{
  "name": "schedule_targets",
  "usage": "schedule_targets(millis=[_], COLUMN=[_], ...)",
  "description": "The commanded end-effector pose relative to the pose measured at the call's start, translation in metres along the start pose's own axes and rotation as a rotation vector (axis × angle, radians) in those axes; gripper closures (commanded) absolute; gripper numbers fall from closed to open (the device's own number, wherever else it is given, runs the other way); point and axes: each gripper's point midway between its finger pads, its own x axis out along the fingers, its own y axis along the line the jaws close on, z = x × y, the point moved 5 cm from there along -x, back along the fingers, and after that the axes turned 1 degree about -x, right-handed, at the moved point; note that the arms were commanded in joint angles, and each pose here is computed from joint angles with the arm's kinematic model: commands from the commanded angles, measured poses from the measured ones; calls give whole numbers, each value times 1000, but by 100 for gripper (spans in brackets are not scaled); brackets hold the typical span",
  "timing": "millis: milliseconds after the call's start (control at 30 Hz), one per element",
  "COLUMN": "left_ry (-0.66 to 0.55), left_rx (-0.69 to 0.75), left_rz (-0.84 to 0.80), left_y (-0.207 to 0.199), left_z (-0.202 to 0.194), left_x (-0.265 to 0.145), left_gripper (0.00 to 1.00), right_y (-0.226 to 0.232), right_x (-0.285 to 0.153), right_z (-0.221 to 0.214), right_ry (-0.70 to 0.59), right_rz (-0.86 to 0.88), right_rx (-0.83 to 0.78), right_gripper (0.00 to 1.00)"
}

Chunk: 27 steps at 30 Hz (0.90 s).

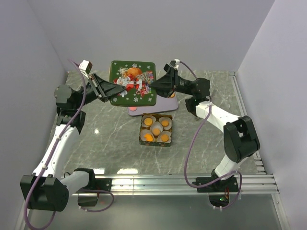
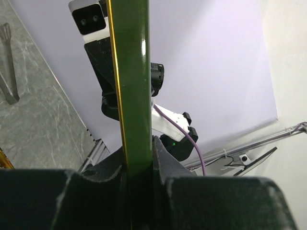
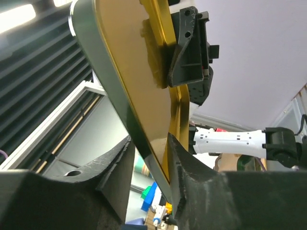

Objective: Pack the cookies

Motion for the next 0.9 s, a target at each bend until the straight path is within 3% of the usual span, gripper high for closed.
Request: schedule_targets(millis=[0,100,200,367,467,500,600,700,867], left_ry=[-28,-23,-10,4,15,17,17,29,40], left_rx=[30,27,17,2,-9,-12,-27,-32,-45], left_rz=[27,43,69,123,151,157,205,266,321], left_y=[11,17,23,32,39,40,49,66,83], left_z=[0,-3,-6,-10,-15,-16,-20,-24,-29], left_x=[3,8,12,11,8,7,3,0,-4], left_gripper=[99,94,92,85,63,47,27,16,10], right_y=[23,24,18,4,-2,-3,-1,-4,-11], right_x=[1,2,2,-3,-8,-11,-16,-28,-59], right_z=[-10,-8,-9,-11,-12,-13,-14,-12,-8], right_ry=[30,27,20,1,-13,-18,-32,-73,-170], right_rz=[30,23,-13,-78,-88,-92,-101,-142,-264], right_rx=[-73,-80,-107,-88,-81,-80,-104,-119,-121], right_gripper=[62,71,87,99,100,100,100,100,100])
